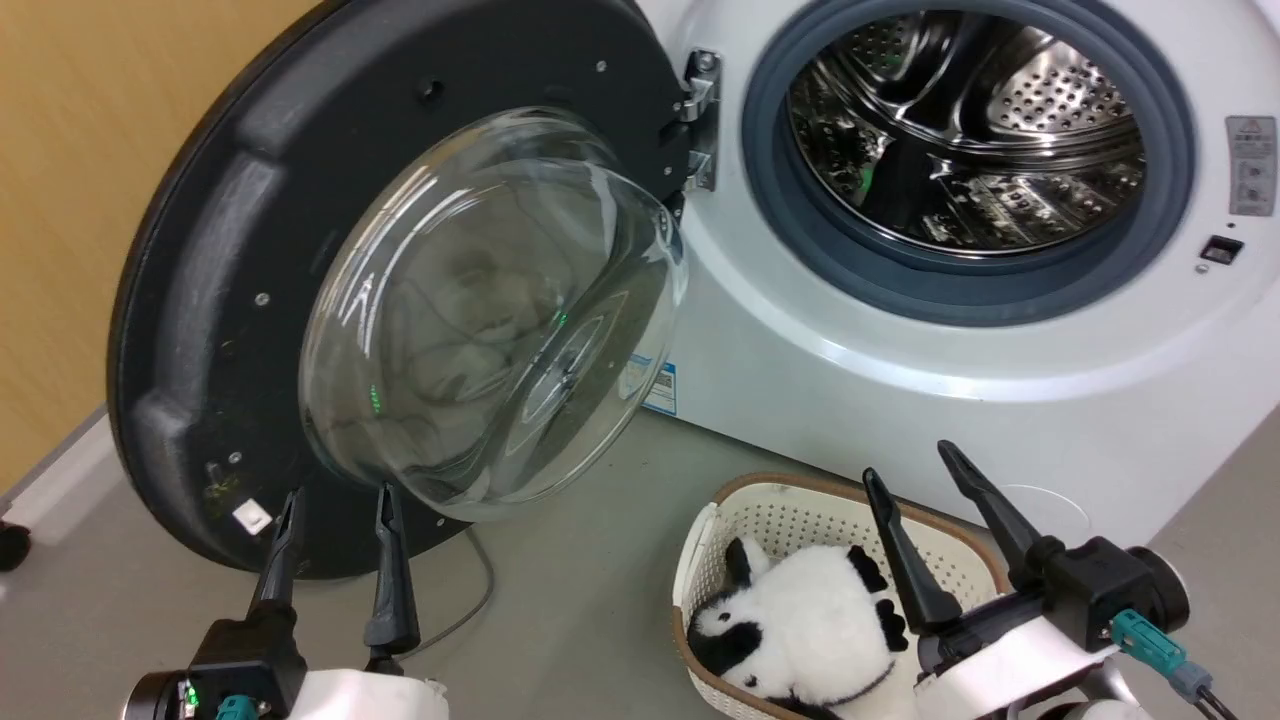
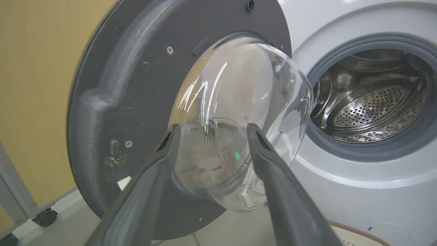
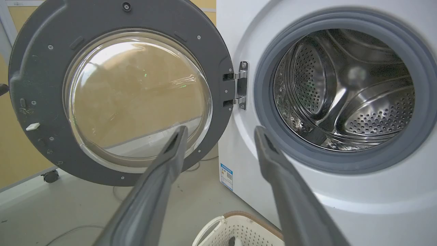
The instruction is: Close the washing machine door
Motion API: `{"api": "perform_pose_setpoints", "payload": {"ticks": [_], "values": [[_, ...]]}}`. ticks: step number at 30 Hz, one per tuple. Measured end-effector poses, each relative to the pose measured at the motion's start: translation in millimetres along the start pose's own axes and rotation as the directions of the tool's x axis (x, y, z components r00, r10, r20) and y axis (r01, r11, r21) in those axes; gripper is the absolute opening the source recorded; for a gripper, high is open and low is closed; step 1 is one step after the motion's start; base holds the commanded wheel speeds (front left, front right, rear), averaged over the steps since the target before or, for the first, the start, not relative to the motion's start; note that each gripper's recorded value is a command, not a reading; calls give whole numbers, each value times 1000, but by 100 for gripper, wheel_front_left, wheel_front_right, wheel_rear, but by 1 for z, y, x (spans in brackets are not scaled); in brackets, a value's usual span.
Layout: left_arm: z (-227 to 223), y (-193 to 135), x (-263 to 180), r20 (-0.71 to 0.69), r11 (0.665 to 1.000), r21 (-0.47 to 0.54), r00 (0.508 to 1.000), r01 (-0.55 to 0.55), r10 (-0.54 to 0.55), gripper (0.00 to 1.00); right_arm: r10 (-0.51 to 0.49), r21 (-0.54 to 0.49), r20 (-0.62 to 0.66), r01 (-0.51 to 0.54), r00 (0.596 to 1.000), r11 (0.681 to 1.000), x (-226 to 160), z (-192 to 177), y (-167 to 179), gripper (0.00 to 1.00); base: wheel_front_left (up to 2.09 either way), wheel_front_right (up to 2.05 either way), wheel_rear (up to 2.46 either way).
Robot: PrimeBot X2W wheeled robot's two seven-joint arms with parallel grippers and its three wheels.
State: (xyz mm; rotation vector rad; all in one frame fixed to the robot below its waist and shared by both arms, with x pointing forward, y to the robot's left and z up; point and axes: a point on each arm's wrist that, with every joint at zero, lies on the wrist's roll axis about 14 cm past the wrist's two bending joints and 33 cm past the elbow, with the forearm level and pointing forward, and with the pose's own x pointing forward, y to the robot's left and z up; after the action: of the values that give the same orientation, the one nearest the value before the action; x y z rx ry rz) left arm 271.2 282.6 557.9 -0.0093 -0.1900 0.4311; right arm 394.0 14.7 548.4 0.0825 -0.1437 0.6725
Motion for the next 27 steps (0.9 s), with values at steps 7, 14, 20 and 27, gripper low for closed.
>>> {"api": "perform_pose_setpoints", "payload": {"ticks": [7,14,20,27], "values": [[5,11,-7,17,999,2,999,-39,39,100,50,12,9,-50,999,999,6,-1,12,100,-1,-1,-1],[9,22,-15,33,997,-1,996,-78,78,100,103,21,27,-104,994,994,13,2,28,100,0,0,0],[14,32,-21,53,994,-5,992,-113,113,100,142,31,38,-144,989,989,16,3,39,100,0,0,0],[20,41,-28,74,989,-7,986,-147,147,100,186,43,53,-188,981,981,21,3,51,100,0,0,0]]}}
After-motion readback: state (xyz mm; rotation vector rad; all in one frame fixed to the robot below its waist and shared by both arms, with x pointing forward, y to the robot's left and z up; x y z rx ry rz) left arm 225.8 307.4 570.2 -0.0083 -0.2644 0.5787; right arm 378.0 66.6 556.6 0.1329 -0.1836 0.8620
